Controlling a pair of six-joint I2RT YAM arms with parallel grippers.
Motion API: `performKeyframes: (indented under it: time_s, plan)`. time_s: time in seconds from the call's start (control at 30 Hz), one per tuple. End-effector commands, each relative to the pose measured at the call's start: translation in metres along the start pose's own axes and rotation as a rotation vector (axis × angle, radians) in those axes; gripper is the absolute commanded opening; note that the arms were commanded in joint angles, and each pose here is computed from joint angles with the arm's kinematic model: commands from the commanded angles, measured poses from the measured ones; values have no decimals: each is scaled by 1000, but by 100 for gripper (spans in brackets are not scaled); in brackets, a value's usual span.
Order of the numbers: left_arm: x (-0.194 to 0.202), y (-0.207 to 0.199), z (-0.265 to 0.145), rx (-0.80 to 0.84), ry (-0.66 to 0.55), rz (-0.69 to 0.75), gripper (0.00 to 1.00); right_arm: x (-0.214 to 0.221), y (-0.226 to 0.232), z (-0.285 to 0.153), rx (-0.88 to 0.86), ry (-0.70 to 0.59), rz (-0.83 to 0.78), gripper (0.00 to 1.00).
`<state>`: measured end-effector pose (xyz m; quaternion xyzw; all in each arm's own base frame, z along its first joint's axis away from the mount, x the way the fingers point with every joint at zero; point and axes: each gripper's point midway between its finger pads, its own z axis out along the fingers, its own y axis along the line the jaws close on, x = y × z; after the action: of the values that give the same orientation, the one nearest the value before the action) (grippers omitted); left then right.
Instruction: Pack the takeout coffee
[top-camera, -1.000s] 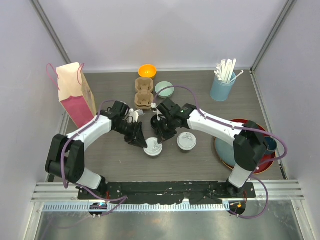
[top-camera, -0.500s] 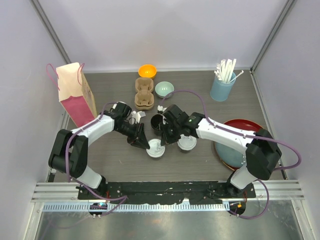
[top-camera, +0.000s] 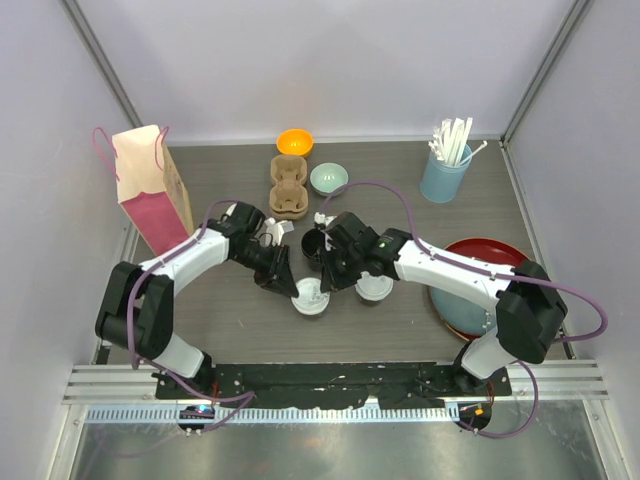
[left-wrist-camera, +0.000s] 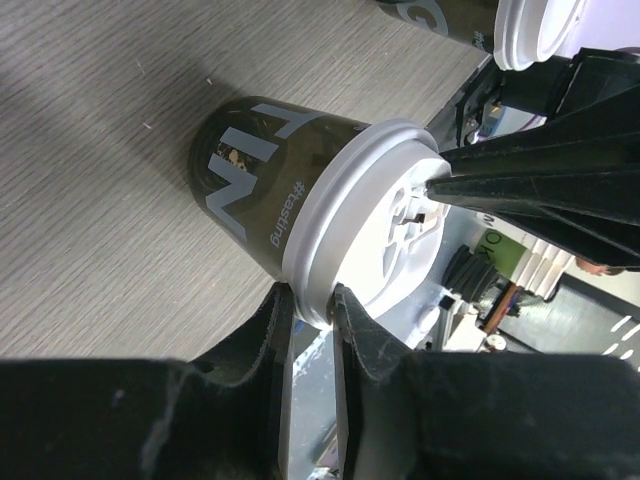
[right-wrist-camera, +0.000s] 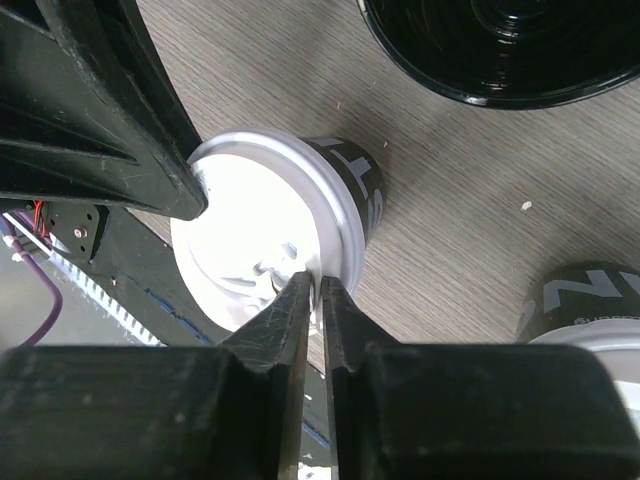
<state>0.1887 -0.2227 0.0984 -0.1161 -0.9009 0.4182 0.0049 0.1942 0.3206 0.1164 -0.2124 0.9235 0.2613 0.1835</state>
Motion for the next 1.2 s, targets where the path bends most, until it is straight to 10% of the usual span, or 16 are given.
performKeyframes:
  time_s: [0.0, 0.5, 0.77, 1.17]
  plan:
    - [-5, 14, -3, -104, -53, 115, 11, -34, 29, -14, -86, -129, -48, 19]
    - [-5, -1, -8, -61, -53, 145, 18, -46, 42, -25, -132, -169, -75, 65]
    - [-5, -3, -9, -53, -41, 147, 20, -53, 36, -32, -90, -205, -128, 74]
    - [-6, -5, -9, -47, -33, 142, 22, -57, 78, -91, -285, -522, -943, 67]
